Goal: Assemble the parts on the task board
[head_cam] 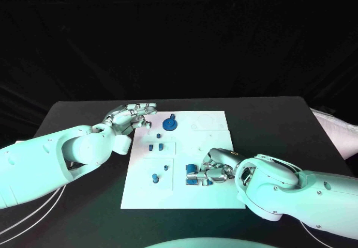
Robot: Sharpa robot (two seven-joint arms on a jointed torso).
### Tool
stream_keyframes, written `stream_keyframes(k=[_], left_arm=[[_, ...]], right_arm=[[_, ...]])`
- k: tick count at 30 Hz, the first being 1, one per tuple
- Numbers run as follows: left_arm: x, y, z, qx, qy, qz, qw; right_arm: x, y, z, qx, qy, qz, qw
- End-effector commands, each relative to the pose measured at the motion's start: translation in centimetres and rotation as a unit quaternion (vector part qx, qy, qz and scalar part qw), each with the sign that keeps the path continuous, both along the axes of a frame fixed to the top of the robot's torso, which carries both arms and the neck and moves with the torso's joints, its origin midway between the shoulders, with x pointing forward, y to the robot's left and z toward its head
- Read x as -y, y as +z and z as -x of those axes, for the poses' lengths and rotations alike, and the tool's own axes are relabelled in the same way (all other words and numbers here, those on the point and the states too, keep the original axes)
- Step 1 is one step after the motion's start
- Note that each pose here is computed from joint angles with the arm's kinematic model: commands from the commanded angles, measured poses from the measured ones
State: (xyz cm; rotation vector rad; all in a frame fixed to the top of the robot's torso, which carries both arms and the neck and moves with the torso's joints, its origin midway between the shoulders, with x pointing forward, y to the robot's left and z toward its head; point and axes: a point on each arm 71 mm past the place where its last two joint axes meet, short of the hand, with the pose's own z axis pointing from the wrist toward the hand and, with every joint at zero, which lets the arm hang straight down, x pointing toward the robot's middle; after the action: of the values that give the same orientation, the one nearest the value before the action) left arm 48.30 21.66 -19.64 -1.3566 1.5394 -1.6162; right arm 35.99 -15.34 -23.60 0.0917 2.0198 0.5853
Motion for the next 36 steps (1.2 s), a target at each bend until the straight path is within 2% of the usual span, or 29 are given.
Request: stream_keyframes(k=[1, 11, 25, 36], left_arm=[[0.2, 0.11, 0.05, 0.004, -0.01, 0.005, 1.0], [0.2, 0.09, 0.03, 0.003, -0.011, 0.006, 1.0], [0.2, 0.06, 0.03, 0.003, -0.011, 0.005, 1.0], [0.1, 0.0, 0.05, 0.002, -0.009, 0.004, 1.0]], right_arm=[[-0.1, 0.1, 0.1, 0.007, 0.012, 0.012, 1.0], [-0.4, 0.1, 0.2, 0.009, 0.026, 0.012, 1.0], [-0.3, 0.0, -0.1, 0.019, 0.02, 0.027, 0.999], [1.3, 0.5, 0.5, 0.012, 0.011, -0.002, 1.0]])
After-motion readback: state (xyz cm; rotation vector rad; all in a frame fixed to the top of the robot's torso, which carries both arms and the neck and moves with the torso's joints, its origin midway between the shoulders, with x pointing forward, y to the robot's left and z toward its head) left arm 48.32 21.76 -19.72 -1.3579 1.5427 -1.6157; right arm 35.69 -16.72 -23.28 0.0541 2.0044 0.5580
